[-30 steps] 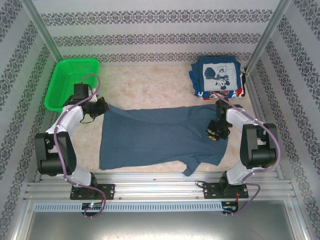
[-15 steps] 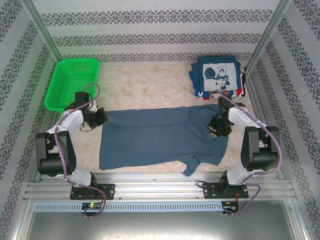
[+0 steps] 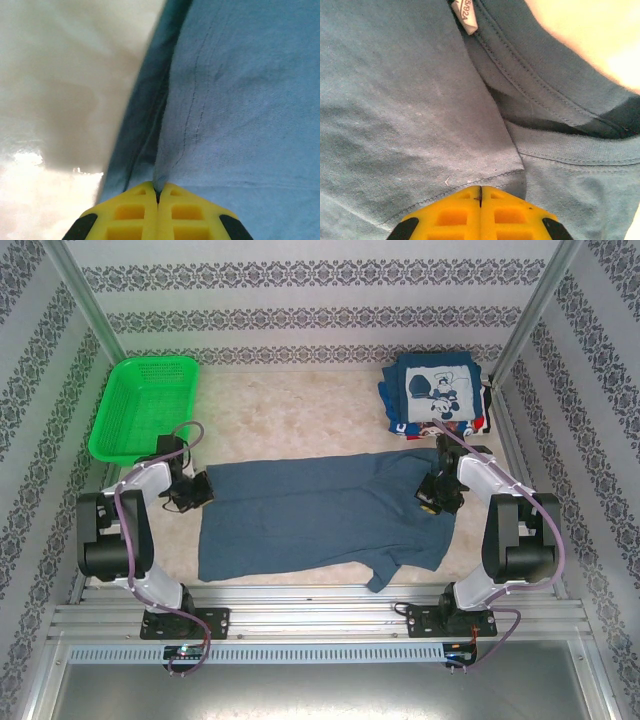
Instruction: Fold and stack the t-shirts
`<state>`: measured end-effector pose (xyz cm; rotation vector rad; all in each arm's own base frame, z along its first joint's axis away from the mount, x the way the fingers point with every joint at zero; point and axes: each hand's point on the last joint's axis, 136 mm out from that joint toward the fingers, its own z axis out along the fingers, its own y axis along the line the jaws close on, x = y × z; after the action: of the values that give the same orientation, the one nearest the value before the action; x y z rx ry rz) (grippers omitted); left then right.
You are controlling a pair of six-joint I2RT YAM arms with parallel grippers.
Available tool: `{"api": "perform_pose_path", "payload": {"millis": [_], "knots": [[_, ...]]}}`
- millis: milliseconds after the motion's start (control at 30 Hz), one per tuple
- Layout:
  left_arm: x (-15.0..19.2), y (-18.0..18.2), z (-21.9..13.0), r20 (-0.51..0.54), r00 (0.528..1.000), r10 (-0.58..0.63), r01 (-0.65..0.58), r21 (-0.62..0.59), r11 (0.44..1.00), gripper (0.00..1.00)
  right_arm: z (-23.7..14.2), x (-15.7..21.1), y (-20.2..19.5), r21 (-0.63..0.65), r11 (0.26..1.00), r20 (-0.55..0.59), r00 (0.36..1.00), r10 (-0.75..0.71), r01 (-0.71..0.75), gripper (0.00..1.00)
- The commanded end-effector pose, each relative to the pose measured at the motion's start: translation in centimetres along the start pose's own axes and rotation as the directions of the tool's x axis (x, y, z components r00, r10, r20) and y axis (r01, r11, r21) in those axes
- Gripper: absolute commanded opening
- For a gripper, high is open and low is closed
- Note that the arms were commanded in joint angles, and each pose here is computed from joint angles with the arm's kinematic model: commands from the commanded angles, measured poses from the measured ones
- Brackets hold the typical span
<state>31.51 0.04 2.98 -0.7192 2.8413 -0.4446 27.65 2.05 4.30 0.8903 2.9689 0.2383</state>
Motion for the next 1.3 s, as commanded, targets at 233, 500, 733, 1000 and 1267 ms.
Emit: {"api": "perform_pose_path", "payload": {"millis": [233, 500, 733, 1000, 1267], "knots": [[-0.5, 0.4, 0.8, -0.005, 1.000, -0.013, 0.013, 0.000, 1.000, 0.07, -0.1, 0.2, -1.2, 0.035, 0.999, 0.001, 1.000, 0.003, -0.003, 0.04], [-2.0, -2.1, -4.9, 0.139, 0.990, -0.005, -0.002, 0.053, 0.999, 0.65, -2.4, 1.2, 0.3, -0.066, 0.997, 0.025, 0.999, -0.034, 0.036, 0.25], [-1.1, -6.9, -9.5, 0.265, 0.962, 0.071, -0.108, 0.128, 0.986, 0.78, -5.0, 4.3, 4.9, -0.102, 0.934, 0.046, 0.939, -0.340, 0.343, 0.54], [0.8, -12.9, -10.0, 0.314, 0.922, 0.229, -0.297, 0.188, 0.936, 0.97, -1.8, 5.1, 5.8, 0.109, 0.837, -0.063, 0.844, -0.532, 0.536, 0.54], [1.2, -13.4, -9.6, 0.329, 0.916, 0.230, -0.303, 0.192, 0.934, 0.97, 0.6, 3.3, 5.8, 0.264, 0.760, -0.101, 0.801, -0.590, 0.594, 0.49]]}}
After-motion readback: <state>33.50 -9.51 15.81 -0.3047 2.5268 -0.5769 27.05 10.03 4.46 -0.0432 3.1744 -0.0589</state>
